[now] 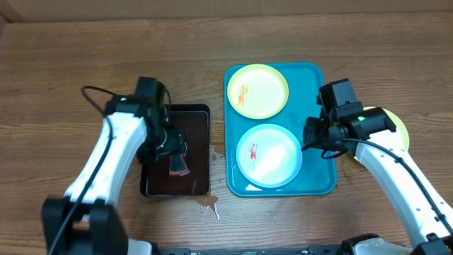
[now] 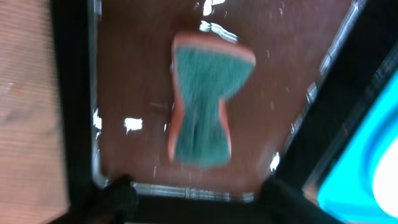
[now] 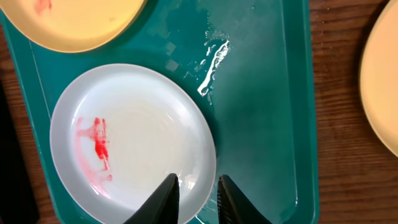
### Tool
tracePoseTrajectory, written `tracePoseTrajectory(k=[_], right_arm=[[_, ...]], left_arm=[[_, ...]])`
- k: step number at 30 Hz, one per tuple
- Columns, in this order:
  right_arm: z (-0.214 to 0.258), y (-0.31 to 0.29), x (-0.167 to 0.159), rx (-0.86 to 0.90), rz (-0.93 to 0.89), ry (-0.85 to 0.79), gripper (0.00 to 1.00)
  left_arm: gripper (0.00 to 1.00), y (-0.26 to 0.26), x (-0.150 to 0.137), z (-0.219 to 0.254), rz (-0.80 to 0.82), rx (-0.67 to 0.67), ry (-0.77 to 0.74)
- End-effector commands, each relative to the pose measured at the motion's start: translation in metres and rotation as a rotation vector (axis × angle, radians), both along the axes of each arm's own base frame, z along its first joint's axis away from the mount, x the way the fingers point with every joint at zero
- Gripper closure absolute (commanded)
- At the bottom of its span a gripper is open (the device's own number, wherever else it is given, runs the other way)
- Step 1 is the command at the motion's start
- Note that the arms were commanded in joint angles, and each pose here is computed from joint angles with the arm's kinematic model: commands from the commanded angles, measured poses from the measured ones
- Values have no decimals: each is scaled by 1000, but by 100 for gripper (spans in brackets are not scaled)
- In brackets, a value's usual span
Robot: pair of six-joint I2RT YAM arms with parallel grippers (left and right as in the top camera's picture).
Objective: Clean dirty plates on tray and stack at the side
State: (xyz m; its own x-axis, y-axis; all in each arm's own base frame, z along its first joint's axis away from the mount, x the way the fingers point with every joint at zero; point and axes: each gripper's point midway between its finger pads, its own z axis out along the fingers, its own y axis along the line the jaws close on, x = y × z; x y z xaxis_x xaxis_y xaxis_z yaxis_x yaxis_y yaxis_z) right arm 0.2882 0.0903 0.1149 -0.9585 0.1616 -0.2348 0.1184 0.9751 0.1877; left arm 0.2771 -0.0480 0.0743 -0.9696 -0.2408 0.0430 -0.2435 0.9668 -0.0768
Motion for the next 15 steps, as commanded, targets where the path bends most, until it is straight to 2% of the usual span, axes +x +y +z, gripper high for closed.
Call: tracePoseTrajectory(k=[1,3,6,8,10,13,15], right_arm=[[11,7,4,31,16,-29,77],[11,8,3,37,18,-24,77],[11,8,1,35,17,-17,77],[10,7,0,33,17,-11,77],[10,7,-2,32,17,-5,78],[9,6,-4,28,17,5,78],[9,6,-5,27,15,9,82]], left_arm=[[45,-5,8,-27,-27,-4,41],[46,-6,11,-45,-26,-8,74],[57,-6,6,-70,-24,-3,148],[72,-8,1,-81,-24,-9,190],[96,-8,-4,-90,-22,-12,228],[96,-8,-3,-89,-22,-12,225],[96,-9,1,-84,-23,-14,203]])
